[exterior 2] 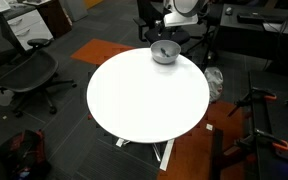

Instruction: Put the marker in the bowl

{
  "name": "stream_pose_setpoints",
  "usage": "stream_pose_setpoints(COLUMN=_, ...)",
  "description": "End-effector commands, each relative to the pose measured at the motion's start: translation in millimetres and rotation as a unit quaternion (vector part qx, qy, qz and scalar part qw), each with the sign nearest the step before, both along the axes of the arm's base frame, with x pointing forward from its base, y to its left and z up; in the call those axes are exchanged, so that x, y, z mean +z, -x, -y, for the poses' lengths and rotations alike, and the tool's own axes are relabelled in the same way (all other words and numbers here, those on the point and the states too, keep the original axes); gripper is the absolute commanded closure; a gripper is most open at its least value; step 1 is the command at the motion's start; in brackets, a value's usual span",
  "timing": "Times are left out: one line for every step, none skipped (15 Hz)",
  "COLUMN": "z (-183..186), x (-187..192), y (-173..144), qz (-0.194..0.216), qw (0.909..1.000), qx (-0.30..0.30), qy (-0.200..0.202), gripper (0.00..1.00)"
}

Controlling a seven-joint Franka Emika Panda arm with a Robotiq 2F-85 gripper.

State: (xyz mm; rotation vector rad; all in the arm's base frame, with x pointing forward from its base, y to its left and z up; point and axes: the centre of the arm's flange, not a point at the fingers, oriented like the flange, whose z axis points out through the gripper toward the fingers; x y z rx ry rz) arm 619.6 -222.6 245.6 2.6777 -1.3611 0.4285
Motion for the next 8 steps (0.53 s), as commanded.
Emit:
stream_pose_setpoints(z=6.1, x=1.4, y=-7.4, qz=0.015, qw=0.9999, qx=0.0, qy=-0.006, gripper=0.12)
stream_pose_setpoints(z=6.2, x=1.6, y=-7.9, qz=0.017, qw=0.9998, qx=-0.001, qy=-0.007, gripper=0.03)
stream_pose_setpoints(z=6.3, x=2.0, y=-8.5, qz=0.018, qw=0.9998, qx=-0.002, qy=-0.007, gripper=0.01)
stream_pose_setpoints(z=6.4, x=2.3, y=-9.2, qz=0.019, qw=0.9998, qx=-0.003, qy=-0.008, gripper=0.0)
stream_pose_setpoints(z=6.6, x=2.5, y=-9.7, qz=0.022, qw=0.9997, qx=-0.004, qy=-0.01, gripper=0.0)
stream_pose_setpoints(z=6.8, x=2.8, y=-9.9, qz=0.023, qw=0.9997, qx=-0.006, qy=-0.01, gripper=0.0)
stream_pose_setpoints(z=6.8, x=3.2, y=-10.0, qz=0.025, qw=0.9996, qx=-0.007, qy=-0.012, gripper=0.0)
stream_pose_setpoints(z=7.2, x=4.0, y=-9.8, qz=0.03, qw=0.9994, qx=-0.01, qy=-0.012, gripper=0.0)
